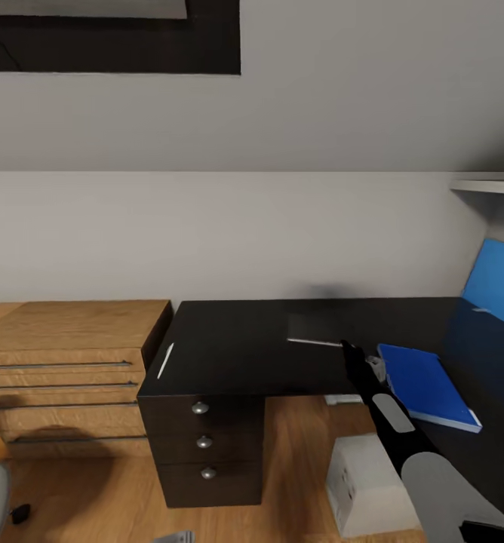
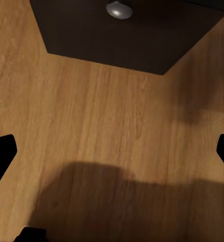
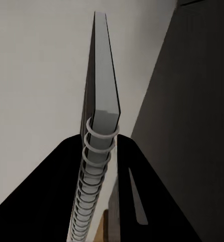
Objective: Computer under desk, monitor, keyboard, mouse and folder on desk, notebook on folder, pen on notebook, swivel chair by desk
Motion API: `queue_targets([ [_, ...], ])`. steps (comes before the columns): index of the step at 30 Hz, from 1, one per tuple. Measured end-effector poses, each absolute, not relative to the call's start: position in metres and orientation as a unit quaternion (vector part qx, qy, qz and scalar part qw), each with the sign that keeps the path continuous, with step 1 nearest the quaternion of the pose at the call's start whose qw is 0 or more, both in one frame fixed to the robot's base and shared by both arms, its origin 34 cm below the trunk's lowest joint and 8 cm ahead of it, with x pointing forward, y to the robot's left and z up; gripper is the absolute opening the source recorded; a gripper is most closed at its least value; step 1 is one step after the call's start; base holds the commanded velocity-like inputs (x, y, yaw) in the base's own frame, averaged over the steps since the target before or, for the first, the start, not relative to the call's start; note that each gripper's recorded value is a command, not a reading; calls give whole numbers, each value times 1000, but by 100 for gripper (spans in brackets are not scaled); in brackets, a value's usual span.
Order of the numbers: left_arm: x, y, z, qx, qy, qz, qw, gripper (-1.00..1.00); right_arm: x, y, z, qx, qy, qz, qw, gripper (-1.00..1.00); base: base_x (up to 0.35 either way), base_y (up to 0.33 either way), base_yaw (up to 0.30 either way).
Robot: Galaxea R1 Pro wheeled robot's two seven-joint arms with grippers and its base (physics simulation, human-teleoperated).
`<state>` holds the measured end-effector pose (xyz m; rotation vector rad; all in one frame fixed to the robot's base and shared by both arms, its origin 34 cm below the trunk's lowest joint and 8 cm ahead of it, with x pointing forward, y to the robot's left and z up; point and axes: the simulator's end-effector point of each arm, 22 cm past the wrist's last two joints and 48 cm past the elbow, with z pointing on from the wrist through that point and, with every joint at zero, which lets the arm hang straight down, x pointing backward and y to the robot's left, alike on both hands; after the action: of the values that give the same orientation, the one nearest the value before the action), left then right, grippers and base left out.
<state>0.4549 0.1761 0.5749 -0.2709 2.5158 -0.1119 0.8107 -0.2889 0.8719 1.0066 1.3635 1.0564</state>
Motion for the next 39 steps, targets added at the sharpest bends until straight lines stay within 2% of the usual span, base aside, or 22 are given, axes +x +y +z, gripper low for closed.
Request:
queue_targets([
  [25,455,176,575,-102,948,-42,299,100,808,-322,862,464,562,424,538,-100,0,0,-264],
  [39,455,176,575,-103,948,-42,300,100,808,-325,863,471,553,425,539,-100,0,0,-114],
])
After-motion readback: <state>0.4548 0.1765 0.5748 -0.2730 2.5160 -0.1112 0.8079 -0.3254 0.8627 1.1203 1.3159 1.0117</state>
